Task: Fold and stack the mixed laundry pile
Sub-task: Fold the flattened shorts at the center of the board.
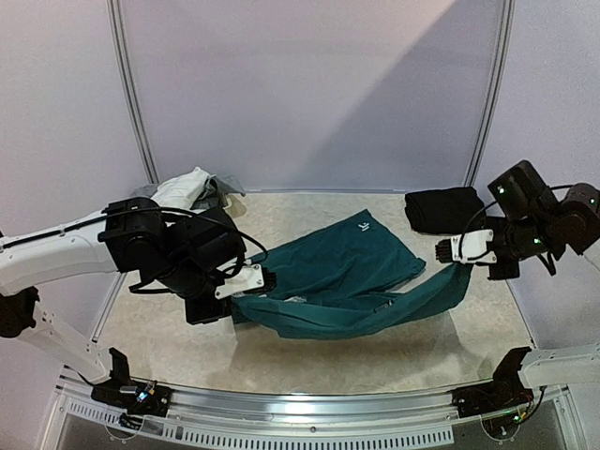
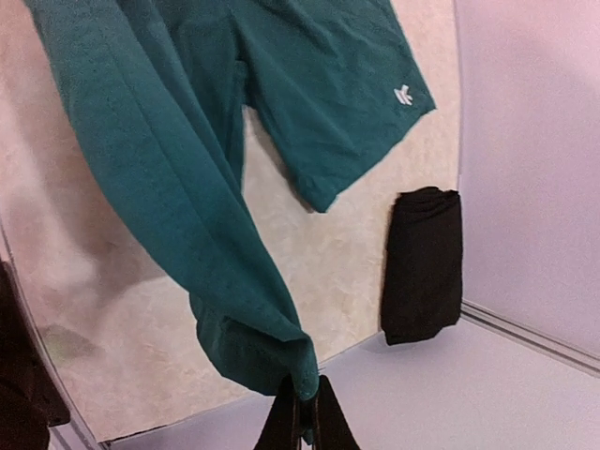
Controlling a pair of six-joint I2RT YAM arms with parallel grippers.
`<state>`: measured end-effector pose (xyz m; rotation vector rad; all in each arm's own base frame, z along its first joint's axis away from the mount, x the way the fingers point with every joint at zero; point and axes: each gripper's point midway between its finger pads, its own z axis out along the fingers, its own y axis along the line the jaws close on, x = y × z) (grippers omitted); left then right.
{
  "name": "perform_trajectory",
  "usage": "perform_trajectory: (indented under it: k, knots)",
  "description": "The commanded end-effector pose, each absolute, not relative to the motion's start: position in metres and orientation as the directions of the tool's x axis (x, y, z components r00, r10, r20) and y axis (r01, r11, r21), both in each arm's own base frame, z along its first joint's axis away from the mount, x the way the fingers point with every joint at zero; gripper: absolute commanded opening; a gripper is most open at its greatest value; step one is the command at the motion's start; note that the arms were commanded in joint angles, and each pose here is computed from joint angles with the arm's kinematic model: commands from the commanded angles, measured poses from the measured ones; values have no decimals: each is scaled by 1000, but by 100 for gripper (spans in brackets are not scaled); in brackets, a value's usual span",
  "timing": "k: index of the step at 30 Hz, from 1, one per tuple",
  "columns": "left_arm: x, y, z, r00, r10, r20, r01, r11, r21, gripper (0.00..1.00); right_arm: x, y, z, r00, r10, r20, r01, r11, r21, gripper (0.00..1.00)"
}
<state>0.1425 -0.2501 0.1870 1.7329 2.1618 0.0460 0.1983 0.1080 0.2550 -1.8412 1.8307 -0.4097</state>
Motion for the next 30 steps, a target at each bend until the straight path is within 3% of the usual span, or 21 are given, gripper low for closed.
perform_trajectory:
  k: [1,5,13,18,23,30]
  knots:
    - [126,-243,193,-216,941,-262,944,269,189,0,249,107,287,-14,-990,-142,-762,102,-639,0]
    - [129,-239,188,-261,931,-255,940,306,152,0,300,106,294,-76,-984,-163,-736,166,-656,0]
    - [166,-217,172,-492,841,-224,854,516,63,0,388,126,288,-140,-966,-219,-710,252,-658,0]
    - [197,-210,163,-576,788,-217,803,595,34,0,435,144,266,-145,-967,-211,-712,251,-655,0]
    - [218,-199,135,-648,750,-133,759,651,-31,0,487,155,245,-135,-976,-170,-696,215,-685,0]
    - [262,-193,110,-755,641,-140,654,752,-84,0,557,185,215,-144,-971,-190,-688,236,-687,0]
